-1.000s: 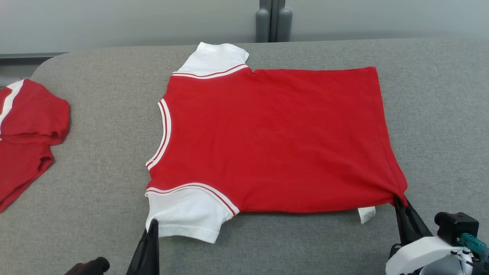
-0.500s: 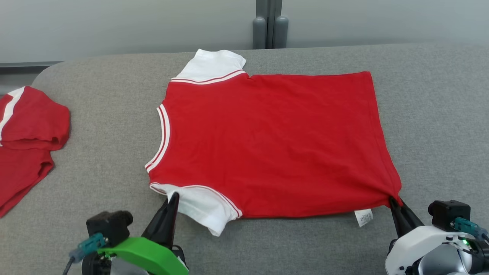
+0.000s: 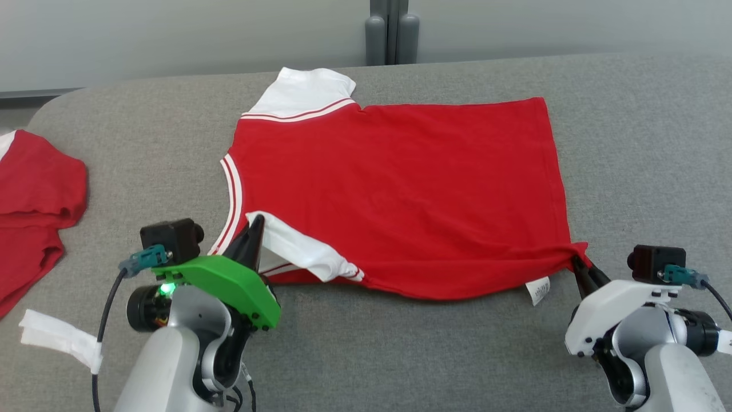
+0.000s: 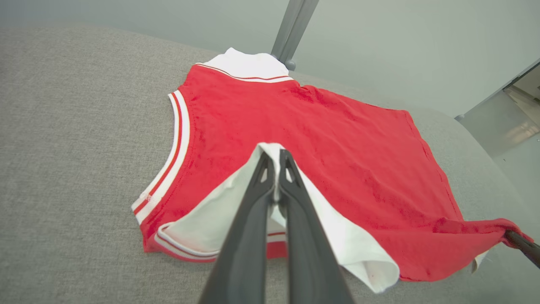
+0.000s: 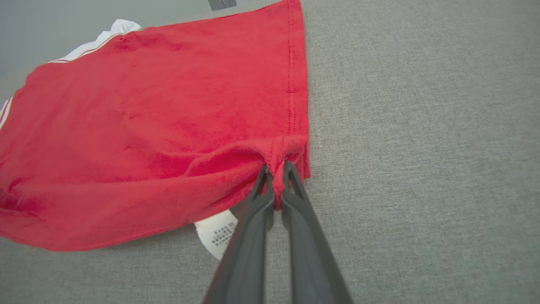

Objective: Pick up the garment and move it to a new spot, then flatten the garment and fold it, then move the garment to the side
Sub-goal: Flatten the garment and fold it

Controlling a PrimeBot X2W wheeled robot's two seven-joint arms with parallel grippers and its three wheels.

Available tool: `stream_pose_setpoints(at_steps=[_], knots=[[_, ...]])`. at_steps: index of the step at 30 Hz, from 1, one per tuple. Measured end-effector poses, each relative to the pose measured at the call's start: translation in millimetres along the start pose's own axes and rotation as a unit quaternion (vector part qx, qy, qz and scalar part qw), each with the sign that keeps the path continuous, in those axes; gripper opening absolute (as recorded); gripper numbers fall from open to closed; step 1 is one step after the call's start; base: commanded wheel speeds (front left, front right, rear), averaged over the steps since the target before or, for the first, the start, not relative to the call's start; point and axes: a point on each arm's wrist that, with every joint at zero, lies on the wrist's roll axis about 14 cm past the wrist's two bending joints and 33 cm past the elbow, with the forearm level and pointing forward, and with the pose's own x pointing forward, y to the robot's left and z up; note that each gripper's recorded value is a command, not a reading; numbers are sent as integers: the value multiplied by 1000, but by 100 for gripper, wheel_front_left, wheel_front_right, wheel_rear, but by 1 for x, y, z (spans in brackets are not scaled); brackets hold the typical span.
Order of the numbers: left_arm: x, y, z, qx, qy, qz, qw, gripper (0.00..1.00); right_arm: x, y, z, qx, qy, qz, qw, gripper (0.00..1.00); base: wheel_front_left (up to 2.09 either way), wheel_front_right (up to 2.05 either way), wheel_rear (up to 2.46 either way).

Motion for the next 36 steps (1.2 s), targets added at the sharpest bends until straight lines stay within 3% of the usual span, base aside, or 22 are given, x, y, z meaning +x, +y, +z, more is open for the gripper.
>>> stream_pose_setpoints(at_steps=[14,23,24,25,26,28,30,36], knots=[[69,26,17,7,-27,28,999,0,53,4,34,-7,2,5,1000,0,0,0,0],[97,40,4,9,-8,47,999,0,80,-1,30,-23,41,-4,999,0,0,0,0],[98,41,4,9,-8,49,999,0,82,-1,30,-24,42,-4,999,16,0,0,0],[100,43,5,9,-11,52,999,0,85,-1,31,-24,43,-4,999,46,0,0,0],[102,44,5,9,-12,54,998,0,87,-1,32,-25,41,-4,999,100,0,0,0],[105,46,6,10,-17,58,998,30,91,1,39,-28,31,-2,999,100,0,0,0],[107,48,7,12,-22,62,998,100,94,3,44,-29,23,1,999,100,0,0,0],[107,50,13,13,-42,65,997,100,96,7,61,-30,-16,7,999,100,0,0,0]])
